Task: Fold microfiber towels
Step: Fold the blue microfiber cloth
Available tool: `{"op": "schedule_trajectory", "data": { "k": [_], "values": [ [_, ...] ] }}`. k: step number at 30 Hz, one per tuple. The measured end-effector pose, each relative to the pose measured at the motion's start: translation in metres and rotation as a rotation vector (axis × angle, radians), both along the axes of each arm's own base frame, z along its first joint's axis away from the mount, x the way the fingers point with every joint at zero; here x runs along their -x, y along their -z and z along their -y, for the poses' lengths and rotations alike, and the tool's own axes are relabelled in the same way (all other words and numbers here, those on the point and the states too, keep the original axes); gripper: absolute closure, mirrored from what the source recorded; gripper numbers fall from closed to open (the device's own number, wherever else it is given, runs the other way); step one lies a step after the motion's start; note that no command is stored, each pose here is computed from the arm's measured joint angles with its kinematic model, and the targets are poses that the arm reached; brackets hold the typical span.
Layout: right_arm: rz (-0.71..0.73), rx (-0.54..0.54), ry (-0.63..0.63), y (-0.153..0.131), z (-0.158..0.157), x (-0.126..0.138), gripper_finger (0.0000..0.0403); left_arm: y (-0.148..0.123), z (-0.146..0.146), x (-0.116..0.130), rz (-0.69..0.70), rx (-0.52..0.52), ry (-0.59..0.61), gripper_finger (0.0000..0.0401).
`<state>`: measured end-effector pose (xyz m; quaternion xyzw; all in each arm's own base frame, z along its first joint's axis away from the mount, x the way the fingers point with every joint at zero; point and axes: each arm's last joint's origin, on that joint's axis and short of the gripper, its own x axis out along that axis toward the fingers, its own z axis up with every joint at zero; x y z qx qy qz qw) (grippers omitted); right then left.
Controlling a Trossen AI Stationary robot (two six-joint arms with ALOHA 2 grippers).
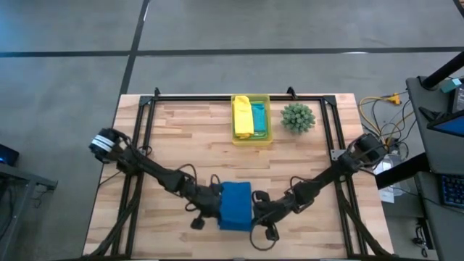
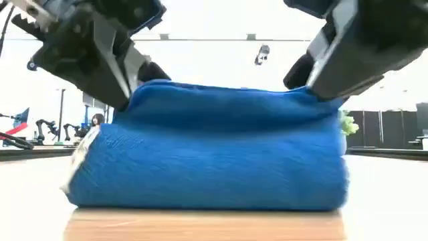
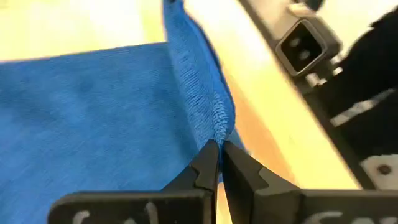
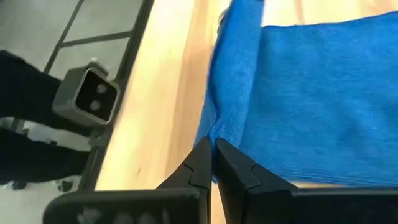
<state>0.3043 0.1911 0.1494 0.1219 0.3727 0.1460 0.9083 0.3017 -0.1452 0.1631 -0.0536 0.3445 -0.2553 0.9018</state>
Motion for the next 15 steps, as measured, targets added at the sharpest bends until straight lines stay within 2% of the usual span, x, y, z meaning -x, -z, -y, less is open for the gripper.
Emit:
{"op": "schedule_trajectory", "data": {
  "k": [9,15],
  "values": [
    [0.006,0.001,0.08,0.0,0.026,-0.014,0.0394,-0.001,-0.031,0.021,0.016,-0.042,-0.117,0.0401],
    [-0.009,0.012,0.125,0.002,0.043,-0.02,0.0394,0.004,-0.038,0.022,0.014,-0.083,-0.177,0.0401]
  ]
}}
